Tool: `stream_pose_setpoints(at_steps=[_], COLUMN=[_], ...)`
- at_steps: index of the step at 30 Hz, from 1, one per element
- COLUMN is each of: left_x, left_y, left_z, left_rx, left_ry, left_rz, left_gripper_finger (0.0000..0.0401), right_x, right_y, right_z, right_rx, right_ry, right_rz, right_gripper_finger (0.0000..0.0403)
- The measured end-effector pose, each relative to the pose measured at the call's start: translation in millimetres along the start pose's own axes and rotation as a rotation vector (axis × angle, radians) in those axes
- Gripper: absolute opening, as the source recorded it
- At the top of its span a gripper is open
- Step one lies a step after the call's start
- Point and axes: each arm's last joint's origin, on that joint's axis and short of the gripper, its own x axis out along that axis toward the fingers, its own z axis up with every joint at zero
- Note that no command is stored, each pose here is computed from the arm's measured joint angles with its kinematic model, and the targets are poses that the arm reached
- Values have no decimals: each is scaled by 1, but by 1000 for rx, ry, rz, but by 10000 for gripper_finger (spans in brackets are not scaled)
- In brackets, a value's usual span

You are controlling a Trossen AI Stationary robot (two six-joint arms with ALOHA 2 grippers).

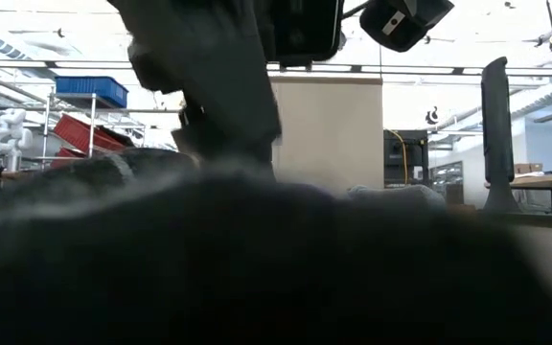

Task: Sort clothes
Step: Put the right black-striped sock into the laundry bin

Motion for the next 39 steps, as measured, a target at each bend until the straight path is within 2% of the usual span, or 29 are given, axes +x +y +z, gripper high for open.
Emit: stream_pose_setpoints(at_steps=[2,8,15,21,25,31,35,39], left_x=[3,4,3,-3,-29,-88,-128,-164], left_y=[4,5,8,8,-4,-44,-63,-74], left_z=[-1,-2,-1,0,2,6,2,-1], left_rx=[-8,-26,87,174,279,437,490,522], left_ry=[2,9,20,34,8,-149,-239,-335], left_rz=[34,36,40,26,74,101,139,207], left_gripper_finger=[179,123,17,6,4,2,1,1], right_x=[0,-1,-1,-1,-1,-1,-1,-2], right_y=[-1,-3,-3,-3,-3,-3,-3,-5], right_z=[0,0,0,-2,-3,-5,-2,4], right_rx=[-4,0,1,16,56,70,49,-8], right_ry=[-1,-2,0,17,34,46,22,-47], right_rz=[-2,-5,-5,-6,-8,-10,-15,-89], right_gripper_finger=[173,173,173,173,173,173,173,173])
